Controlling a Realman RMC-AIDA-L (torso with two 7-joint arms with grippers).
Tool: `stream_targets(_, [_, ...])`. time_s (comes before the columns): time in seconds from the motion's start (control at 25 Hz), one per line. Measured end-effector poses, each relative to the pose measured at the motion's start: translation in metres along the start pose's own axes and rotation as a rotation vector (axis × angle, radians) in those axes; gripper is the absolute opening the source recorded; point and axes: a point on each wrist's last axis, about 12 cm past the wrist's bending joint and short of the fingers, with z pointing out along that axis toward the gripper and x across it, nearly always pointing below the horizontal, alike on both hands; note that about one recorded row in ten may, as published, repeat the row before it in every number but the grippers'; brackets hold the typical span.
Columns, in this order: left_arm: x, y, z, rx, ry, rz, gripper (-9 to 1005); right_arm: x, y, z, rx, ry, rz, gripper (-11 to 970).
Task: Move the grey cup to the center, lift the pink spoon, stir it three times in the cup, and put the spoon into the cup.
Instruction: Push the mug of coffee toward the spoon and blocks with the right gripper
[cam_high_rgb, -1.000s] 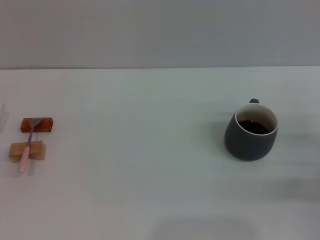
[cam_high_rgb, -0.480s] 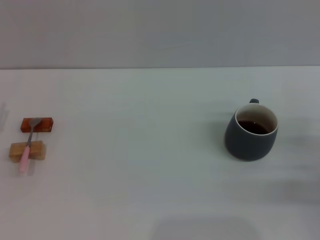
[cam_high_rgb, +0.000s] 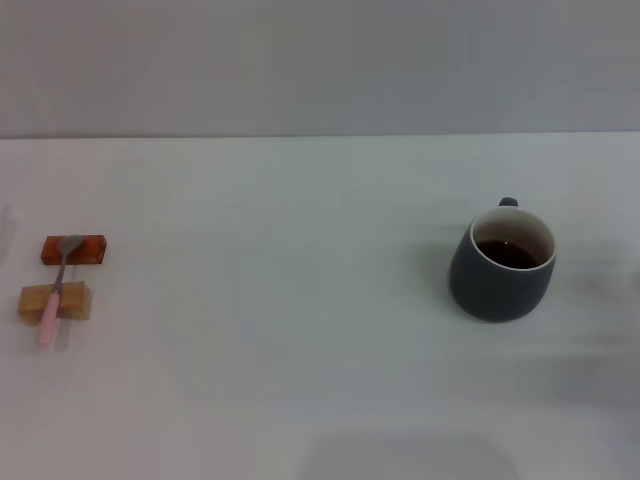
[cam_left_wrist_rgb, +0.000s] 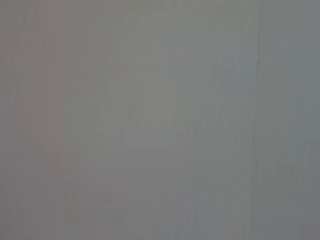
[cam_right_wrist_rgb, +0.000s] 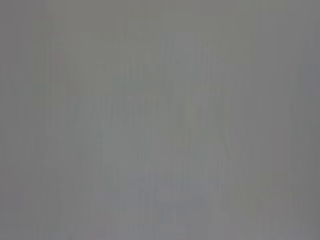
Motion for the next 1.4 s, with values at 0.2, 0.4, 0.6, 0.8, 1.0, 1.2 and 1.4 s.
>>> stream_targets(0.2, [-0.002, 0.001, 0.000, 0.001, -0.009, 0.001, 751, 0.004, 0.006, -0.003, -0.048, 0.024, 0.011, 36])
stream_targets(0.4, [-0.003, 0.000, 0.001, 0.004, -0.017, 0.000, 751, 0.008, 0.016, -0.005, -0.131, 0.057, 0.031, 5])
stream_targets(0.6, [-0.005, 0.000, 0.002, 0.007, -0.025, 0.000, 751, 0.011, 0.026, -0.005, -0.183, 0.085, 0.028, -1])
stream_targets(0.8, [-0.005, 0.000, 0.002, 0.007, -0.028, -0.001, 751, 0.014, 0.034, -0.006, -0.235, 0.118, 0.023, -1])
stream_targets(1.0, [-0.005, 0.001, 0.001, 0.000, -0.031, -0.005, 752, 0.016, 0.046, -0.003, -0.297, 0.144, 0.003, -1])
stream_targets(1.2, [-0.005, 0.002, 0.001, 0.000, -0.031, -0.006, 752, 0.016, 0.055, -0.002, -0.360, 0.162, -0.011, -1])
stream_targets(1.4, [-0.005, 0.002, 0.000, 0.000, -0.031, -0.006, 752, 0.017, 0.061, -0.001, -0.401, 0.173, -0.024, -1])
